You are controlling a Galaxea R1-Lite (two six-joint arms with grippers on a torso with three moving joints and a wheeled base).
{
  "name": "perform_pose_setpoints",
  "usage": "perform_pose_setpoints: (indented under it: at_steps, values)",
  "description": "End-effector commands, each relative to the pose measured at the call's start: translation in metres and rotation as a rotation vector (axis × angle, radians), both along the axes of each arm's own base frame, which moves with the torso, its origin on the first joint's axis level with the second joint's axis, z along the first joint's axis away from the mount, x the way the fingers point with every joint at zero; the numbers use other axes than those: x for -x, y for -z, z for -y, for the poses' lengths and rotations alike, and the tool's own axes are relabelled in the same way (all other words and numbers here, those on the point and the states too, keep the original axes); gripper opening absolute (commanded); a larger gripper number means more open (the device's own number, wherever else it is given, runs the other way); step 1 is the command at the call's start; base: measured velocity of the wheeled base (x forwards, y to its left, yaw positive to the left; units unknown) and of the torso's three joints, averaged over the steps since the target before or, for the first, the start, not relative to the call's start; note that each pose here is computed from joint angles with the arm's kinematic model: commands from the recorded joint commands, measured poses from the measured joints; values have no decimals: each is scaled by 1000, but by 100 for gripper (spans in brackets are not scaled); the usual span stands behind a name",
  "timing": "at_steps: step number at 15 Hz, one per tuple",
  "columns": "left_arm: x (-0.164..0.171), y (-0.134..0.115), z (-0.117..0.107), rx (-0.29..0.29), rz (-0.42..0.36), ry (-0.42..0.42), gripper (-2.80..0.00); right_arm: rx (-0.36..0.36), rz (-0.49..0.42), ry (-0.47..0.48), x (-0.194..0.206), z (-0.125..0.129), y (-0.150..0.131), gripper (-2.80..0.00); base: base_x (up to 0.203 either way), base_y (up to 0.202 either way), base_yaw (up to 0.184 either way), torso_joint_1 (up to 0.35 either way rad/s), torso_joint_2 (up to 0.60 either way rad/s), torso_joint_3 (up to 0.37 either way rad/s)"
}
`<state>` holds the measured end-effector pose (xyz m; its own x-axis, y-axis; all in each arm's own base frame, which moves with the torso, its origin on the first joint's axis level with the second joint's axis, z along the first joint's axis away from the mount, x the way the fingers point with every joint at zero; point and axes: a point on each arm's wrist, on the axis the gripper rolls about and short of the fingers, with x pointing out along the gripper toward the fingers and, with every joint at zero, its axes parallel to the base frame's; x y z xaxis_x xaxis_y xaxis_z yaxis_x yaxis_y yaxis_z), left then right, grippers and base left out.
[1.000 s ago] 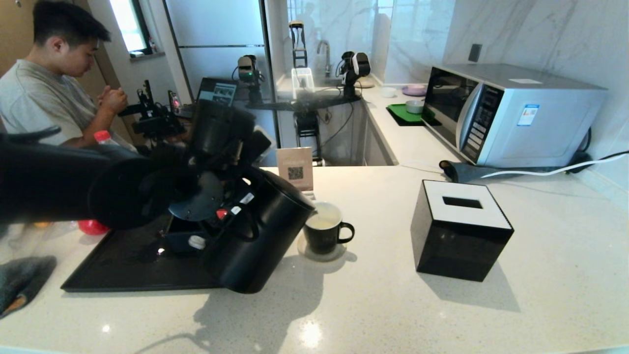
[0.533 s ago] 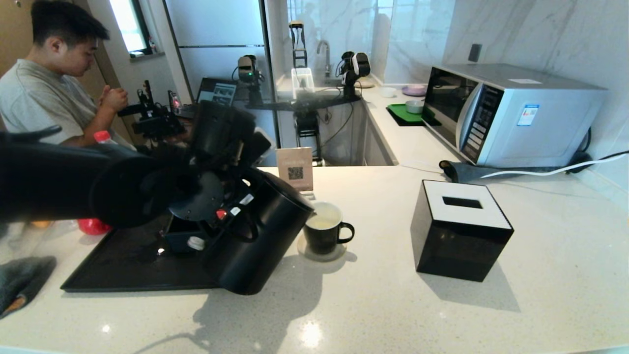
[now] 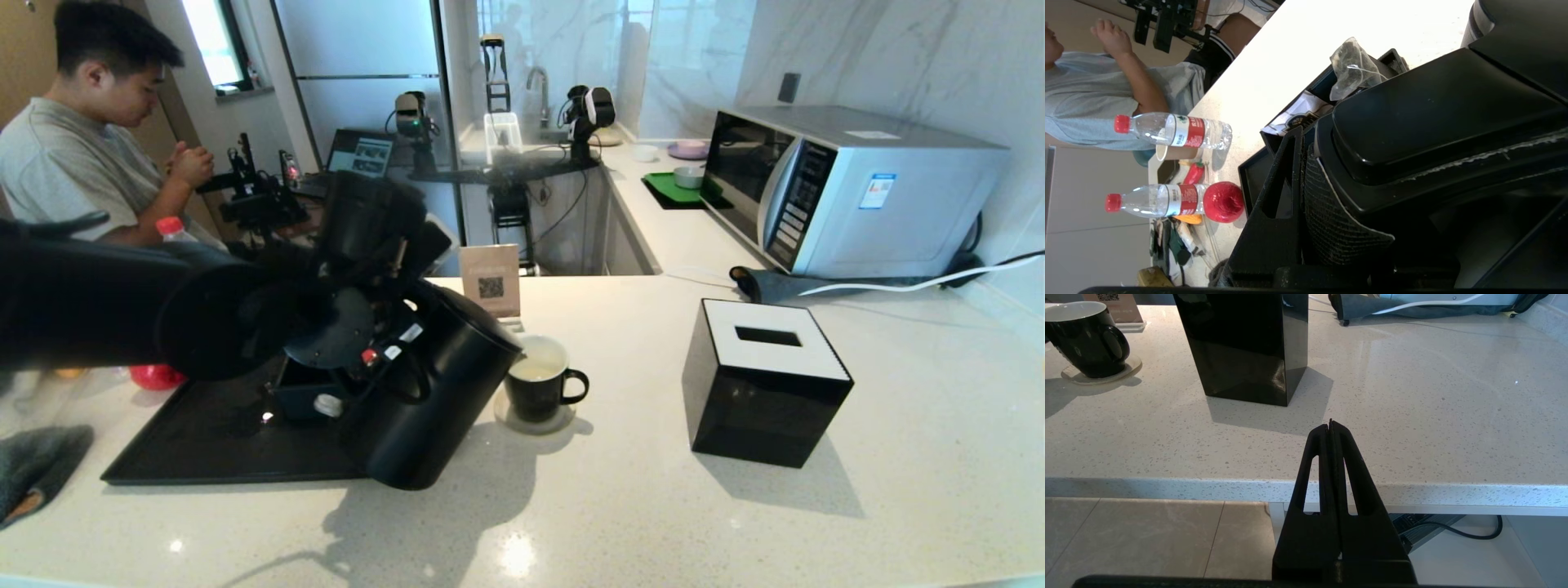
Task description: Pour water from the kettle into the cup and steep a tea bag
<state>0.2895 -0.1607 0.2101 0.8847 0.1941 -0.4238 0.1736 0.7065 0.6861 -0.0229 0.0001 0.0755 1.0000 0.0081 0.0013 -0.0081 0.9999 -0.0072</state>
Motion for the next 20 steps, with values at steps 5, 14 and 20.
perform_pose_setpoints:
  at_steps: [5, 14, 20]
  values:
    - [0, 2, 1, 37, 7, -21, -280, 0, -1, -1, 0, 0, 0, -280, 0, 0, 0, 0, 0, 0]
    - [10, 4, 0, 105, 94, -13, -280, 0, -1, -1, 0, 0, 0, -280, 0, 0, 0, 0, 0, 0]
    - [28, 2, -12, 162, 175, -10, -280, 0, -1, -1, 0, 0, 0, -280, 0, 0, 0, 0, 0, 0]
